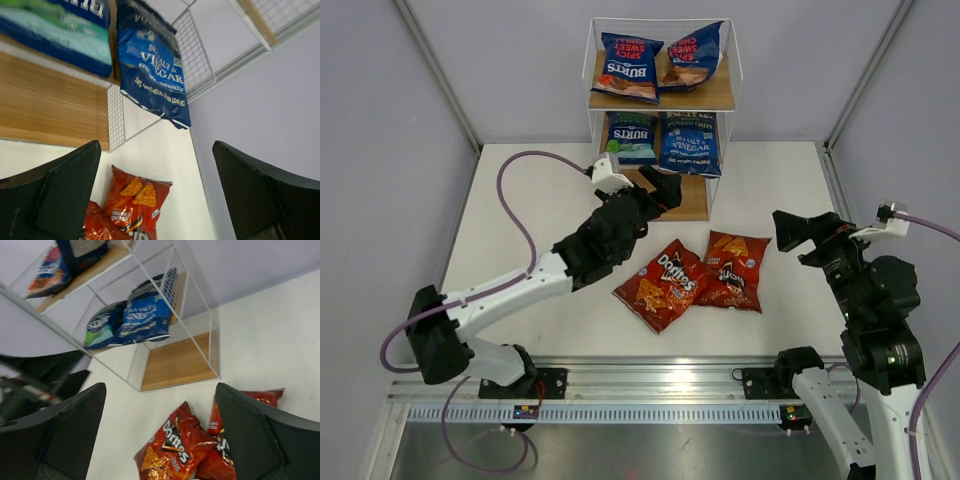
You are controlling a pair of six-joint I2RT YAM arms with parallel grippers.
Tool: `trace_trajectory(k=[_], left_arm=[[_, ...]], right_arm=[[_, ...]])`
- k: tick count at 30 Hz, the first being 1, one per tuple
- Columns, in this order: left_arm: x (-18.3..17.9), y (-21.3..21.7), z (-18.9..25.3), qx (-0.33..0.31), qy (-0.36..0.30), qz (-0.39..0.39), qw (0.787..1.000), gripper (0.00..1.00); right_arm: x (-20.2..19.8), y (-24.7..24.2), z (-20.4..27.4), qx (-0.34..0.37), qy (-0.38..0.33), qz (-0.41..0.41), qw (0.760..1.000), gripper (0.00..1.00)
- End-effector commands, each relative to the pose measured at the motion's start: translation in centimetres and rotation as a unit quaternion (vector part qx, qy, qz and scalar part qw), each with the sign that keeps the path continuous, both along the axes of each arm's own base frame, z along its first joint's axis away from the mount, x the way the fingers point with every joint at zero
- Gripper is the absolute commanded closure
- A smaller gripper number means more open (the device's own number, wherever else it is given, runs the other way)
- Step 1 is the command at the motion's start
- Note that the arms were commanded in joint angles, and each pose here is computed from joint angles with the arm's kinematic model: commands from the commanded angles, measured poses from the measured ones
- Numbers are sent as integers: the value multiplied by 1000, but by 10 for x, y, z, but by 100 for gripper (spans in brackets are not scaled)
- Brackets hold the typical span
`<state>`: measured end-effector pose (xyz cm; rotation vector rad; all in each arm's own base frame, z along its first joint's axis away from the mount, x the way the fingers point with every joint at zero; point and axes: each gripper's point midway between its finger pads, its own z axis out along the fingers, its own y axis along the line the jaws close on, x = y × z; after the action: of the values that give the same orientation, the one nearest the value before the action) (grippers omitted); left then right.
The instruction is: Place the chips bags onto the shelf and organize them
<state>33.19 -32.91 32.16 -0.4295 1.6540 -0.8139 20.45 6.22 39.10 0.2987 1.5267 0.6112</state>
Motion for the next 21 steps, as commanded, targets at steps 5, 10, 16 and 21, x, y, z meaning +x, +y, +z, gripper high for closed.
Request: trace_trajectory(k=[5,10,16,21], left_arm=[[-41,59,16,165,12,-16,986,1],[-74,118,-12,206,48,-1,977,1],[-103,166,-36,285,103,4,953,1],[-121,186,-59,307,132,-9,942,1]], right_arm=[[25,-12,-41,-9,64,-47,997,0],[36,14,-73,15,89,11,996,0],[35,13,-100,4,146,10,989,0],[30,26,-130,-25,205,56,977,1]])
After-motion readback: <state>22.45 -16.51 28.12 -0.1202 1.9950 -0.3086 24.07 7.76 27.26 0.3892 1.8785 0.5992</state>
